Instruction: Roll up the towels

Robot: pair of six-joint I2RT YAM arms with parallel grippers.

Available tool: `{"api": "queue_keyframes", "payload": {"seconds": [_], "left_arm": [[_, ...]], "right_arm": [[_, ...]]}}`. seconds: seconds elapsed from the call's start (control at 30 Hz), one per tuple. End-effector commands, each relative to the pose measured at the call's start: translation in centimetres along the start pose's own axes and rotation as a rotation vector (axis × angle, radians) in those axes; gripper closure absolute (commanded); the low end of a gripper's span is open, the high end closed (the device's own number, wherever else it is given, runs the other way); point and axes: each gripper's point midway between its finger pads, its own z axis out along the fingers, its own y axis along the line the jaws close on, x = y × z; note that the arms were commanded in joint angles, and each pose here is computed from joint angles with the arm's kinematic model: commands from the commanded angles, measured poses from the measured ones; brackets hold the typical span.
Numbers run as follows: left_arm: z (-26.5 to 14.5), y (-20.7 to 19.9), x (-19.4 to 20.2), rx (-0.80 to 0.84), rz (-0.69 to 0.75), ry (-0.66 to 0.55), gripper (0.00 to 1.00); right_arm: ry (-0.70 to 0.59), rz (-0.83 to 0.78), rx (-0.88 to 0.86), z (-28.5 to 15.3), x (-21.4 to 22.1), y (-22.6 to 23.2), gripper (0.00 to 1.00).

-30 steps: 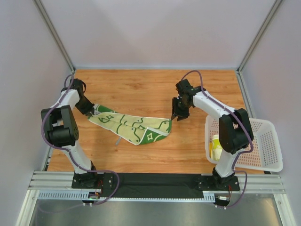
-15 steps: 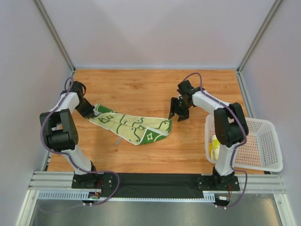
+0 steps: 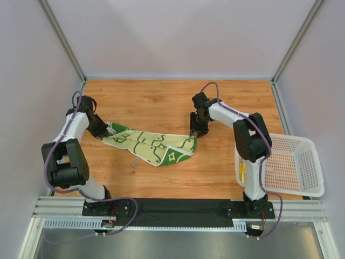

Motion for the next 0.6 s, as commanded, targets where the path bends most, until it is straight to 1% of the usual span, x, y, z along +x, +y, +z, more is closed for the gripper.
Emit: {"api": "queue_keyframes", "payload": {"seconds": [0.0, 0.07, 0.1, 0.17, 0.2, 0.23, 0.3, 0.4, 0.53, 0.57], "left_arm": [[-1.7, -0.5, -0.2, 0.031, 0.046, -0.034, 1.00], [-1.8, -0.4, -0.4, 0.026, 0.053, -0.041, 1.00], [-1.9, -0.4, -0.4, 0.024, 0.056, -0.042, 1.00], [-1.8, -0.3, -0.4, 0.022, 0.059, -0.041, 1.00], [-1.9, -0.3, -0.3, 0.023, 0.060, -0.041, 1.00], [-1.8, -0.4, -0.3, 0.027, 0.060, -0.038, 1.00], [-1.9, -0.5, -0.2, 0.033, 0.062, -0.036, 1.00], [-2.6, -0.6, 0.0, 0.044, 0.070, -0.035, 1.00], [-5.3, -0.9, 0.0, 0.080, 0.100, -0.080, 1.00], [-5.9, -0.8, 0.1, 0.084, 0.103, -0.091, 1.00]], "right_arm": [[0.002, 0.008, 0.054, 1.6, 0.0, -0.3, 0.60], [0.010, -0.005, 0.061, 1.9, 0.5, 0.0, 0.67], [0.013, -0.008, 0.073, 2.1, 0.7, -0.3, 0.72], [0.027, -0.006, 0.081, 2.4, 1.3, -0.5, 0.81], [0.028, -0.004, 0.087, 2.4, 1.5, -0.8, 0.89], [0.023, -0.003, 0.082, 2.4, 1.4, -0.7, 0.94], [0.026, -0.006, 0.082, 2.5, 1.8, -0.8, 1.00], [0.003, -0.020, 0.050, 1.5, 1.5, -0.2, 1.00], [-0.065, -0.042, -0.005, -1.6, 0.8, 0.9, 1.00], [-0.107, -0.053, -0.035, -3.7, 0.3, 1.5, 1.00]]}}
